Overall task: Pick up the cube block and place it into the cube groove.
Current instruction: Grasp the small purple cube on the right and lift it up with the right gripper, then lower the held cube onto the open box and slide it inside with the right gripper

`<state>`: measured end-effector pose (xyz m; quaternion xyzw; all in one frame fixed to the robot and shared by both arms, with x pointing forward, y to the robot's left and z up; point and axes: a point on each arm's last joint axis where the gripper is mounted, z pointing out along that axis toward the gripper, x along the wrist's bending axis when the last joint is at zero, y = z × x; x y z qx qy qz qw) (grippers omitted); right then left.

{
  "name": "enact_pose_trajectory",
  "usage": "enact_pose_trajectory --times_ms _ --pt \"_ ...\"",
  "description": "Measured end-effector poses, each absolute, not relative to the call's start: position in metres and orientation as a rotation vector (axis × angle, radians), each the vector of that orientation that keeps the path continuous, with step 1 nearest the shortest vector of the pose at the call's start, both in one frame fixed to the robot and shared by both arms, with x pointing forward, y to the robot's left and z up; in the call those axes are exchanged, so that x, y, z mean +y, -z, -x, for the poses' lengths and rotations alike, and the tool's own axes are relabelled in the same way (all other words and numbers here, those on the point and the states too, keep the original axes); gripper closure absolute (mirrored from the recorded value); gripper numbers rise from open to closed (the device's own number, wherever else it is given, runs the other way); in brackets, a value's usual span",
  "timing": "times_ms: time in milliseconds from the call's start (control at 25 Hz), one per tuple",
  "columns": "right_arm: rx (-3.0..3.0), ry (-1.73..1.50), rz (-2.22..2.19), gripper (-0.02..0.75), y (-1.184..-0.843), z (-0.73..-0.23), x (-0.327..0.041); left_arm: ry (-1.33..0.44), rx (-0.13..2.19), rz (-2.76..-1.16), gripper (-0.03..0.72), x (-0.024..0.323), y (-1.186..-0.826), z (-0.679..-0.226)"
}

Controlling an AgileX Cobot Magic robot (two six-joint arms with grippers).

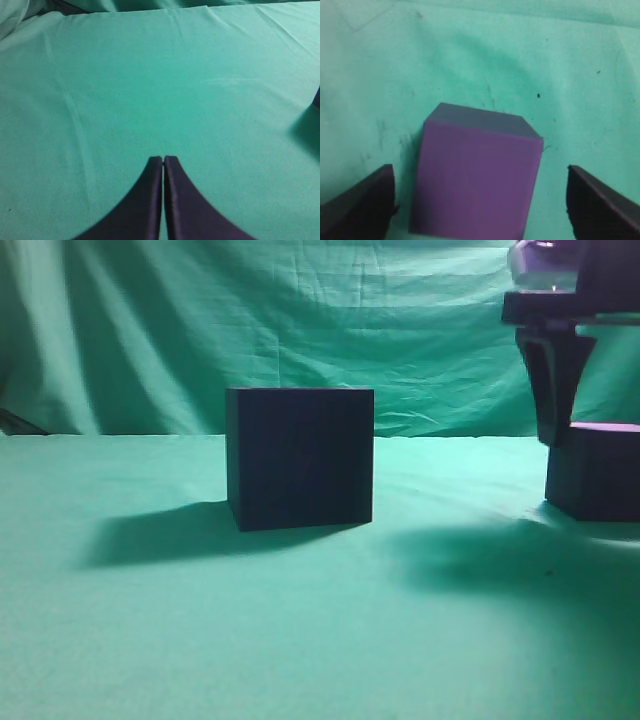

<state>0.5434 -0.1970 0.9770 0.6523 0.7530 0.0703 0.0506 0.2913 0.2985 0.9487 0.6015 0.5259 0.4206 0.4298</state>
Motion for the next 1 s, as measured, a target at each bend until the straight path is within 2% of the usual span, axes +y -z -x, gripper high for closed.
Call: enact_pose_trajectory --times_ms 80,120,240,280,360,400,520,720,840,1000 --pt "2.290 -0.212 -1.988 0.113 -0.972 -0.546 -0.196 -1.049 1.312 -1.501 0.688 0.298 -0.949 -0.291" --pt "2.288 -0.214 -1.990 0.178 -0.970 -0.547 -0.196 -1.049 1.312 -1.501 0.688 0.298 -0.949 -0.291" --pt "2.286 -0.214 -1.990 0.283 -0.967 -0.549 -0.195 -1.049 1.312 -1.501 0.688 0.298 -0.949 -0.291" --pt "2.285 -0.214 -1.990 0.304 -0.967 -0.549 -0.195 -1.049 1.312 -1.501 0.688 0.298 -0.949 -0.291" --pt "2.282 -0.217 -1.992 0.292 -0.968 -0.550 -0.195 -1.049 1.312 -1.501 0.688 0.298 -0.949 -0.291" --pt "2.279 -0.215 -1.998 0.333 -0.970 -0.550 -0.195 -1.049 1.312 -1.501 0.688 0.298 -0.949 -0.291" --pt "2.270 -0.228 -1.998 0.317 -0.984 -0.557 -0.193 -1.049 1.312 -1.501 0.688 0.298 -0.949 -0.291" --pt "2.302 -0.271 -1.926 0.317 -1.033 -0.572 -0.179 -1.049 1.312 -1.501 0.688 0.298 -0.949 -0.291" --pt "2.365 -0.302 -1.838 0.317 -1.064 -0.568 -0.154 -1.049 1.312 -1.501 0.688 0.298 -0.949 -0.291" --pt "2.480 -0.375 -1.661 0.317 -1.088 -0.548 -0.108 -1.049 1.312 -1.501 0.688 0.298 -0.949 -0.291"
